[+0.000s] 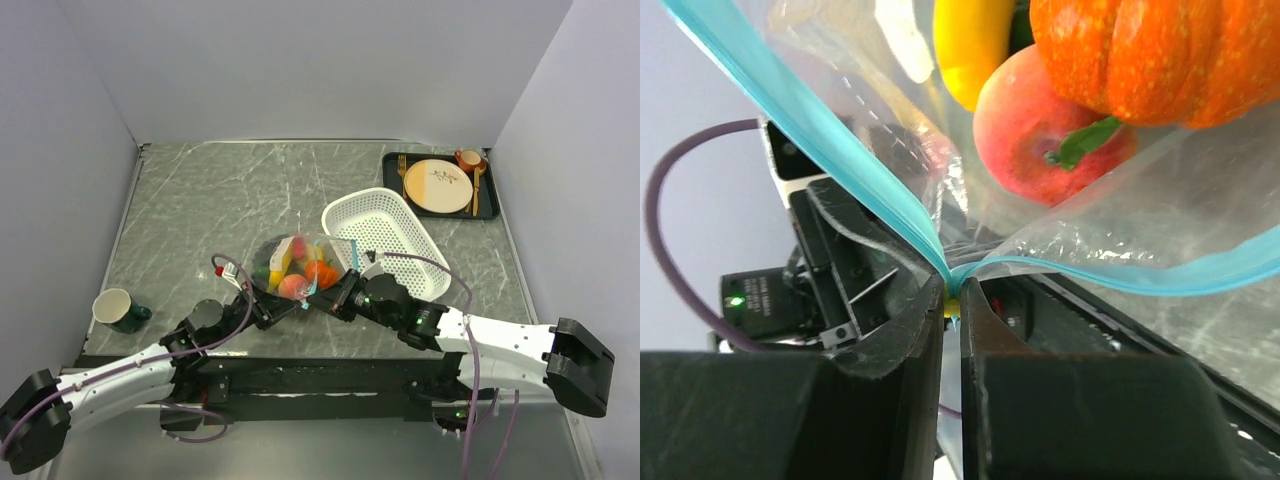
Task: Place the food in the zip-top bag and seal the zipper
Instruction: Zip the zipper food storage bag at the center of the board.
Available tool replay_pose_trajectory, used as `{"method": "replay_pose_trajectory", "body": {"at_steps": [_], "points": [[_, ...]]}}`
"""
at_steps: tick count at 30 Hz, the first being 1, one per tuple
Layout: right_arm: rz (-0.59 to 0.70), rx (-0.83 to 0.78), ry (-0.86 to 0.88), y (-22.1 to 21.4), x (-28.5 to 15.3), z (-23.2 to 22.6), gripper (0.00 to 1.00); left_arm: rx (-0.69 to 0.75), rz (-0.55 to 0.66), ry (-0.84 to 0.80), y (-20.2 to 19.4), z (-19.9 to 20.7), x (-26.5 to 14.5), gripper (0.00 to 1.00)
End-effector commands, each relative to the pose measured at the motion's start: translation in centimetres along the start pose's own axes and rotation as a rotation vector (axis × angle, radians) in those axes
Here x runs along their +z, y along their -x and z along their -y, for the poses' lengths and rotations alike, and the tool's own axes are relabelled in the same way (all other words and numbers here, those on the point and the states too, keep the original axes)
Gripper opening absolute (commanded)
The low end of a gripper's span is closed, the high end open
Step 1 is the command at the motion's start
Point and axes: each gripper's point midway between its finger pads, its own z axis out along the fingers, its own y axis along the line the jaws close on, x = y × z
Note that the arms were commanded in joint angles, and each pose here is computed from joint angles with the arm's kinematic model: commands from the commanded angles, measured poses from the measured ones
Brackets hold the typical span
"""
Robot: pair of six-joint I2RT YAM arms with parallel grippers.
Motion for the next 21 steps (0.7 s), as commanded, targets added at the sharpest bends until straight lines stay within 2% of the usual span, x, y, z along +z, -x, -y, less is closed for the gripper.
{"method": "replay_pose_trajectory", "body": {"at_steps": [1,16,21], "points": [[0.14,-0.034,-0.019,3.2,-0.1,-0.6,0.0,0.042,-0.055,0.02,-1.2,-1.5,-0.4,0.01],[0.183,-0.063,-0.05,4.9,-0.4,-0.4,0.01,0.059,-0.111,0.044,-2.2,-2.4,-0.6,0.01],[0.164,-0.076,-0.037,4.8,-0.4,-0.7,0.01,0.059,-0.069,0.011,-1.4,-1.7,-0.5,0.01]]}}
